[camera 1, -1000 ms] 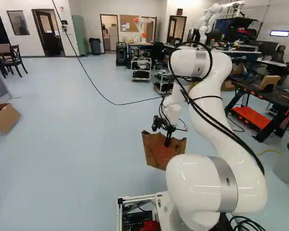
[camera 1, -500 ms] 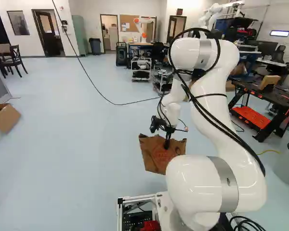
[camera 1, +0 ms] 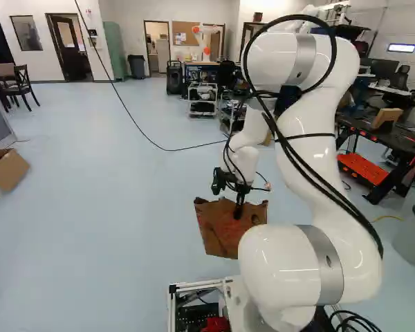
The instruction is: Pick up the grocery bag from the ground
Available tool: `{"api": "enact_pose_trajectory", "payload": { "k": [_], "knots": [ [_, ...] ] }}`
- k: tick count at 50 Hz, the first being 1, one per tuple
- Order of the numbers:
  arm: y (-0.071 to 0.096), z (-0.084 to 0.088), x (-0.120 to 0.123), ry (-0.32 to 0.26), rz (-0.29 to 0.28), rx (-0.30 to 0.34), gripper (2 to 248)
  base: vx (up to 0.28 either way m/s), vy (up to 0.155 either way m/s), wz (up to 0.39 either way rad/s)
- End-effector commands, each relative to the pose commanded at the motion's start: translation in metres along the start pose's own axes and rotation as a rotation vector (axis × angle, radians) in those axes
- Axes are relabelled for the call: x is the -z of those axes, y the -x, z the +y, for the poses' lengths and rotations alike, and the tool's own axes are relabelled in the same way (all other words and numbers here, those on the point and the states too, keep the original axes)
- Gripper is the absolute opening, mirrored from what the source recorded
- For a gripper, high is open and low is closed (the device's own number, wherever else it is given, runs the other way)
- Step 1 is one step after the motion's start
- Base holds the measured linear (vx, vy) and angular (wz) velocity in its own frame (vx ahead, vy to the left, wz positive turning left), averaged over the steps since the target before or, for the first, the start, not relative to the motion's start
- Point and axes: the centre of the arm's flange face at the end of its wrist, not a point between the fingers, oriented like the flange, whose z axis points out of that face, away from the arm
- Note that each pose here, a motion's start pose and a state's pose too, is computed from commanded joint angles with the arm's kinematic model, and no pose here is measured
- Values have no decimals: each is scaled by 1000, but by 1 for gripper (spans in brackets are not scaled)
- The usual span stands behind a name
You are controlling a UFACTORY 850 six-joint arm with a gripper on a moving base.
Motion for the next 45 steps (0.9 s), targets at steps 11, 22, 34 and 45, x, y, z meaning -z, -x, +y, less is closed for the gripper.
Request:
{"api": "enact_pose_trajectory", "payload": {
  "k": [11, 22, 34, 45],
  "knots": [
    [-4, -23, 15, 43, 11, 27, 20, 0, 0, 0],
    [-6, -48, 30, 86, 22, 56, 20, 0, 0, 0],
    [-8, -76, 46, 124, 35, 90, 20, 0, 0, 0],
    [-8, -82, 49, 130, 37, 93, 20, -2, 0, -1]
  ]
}}
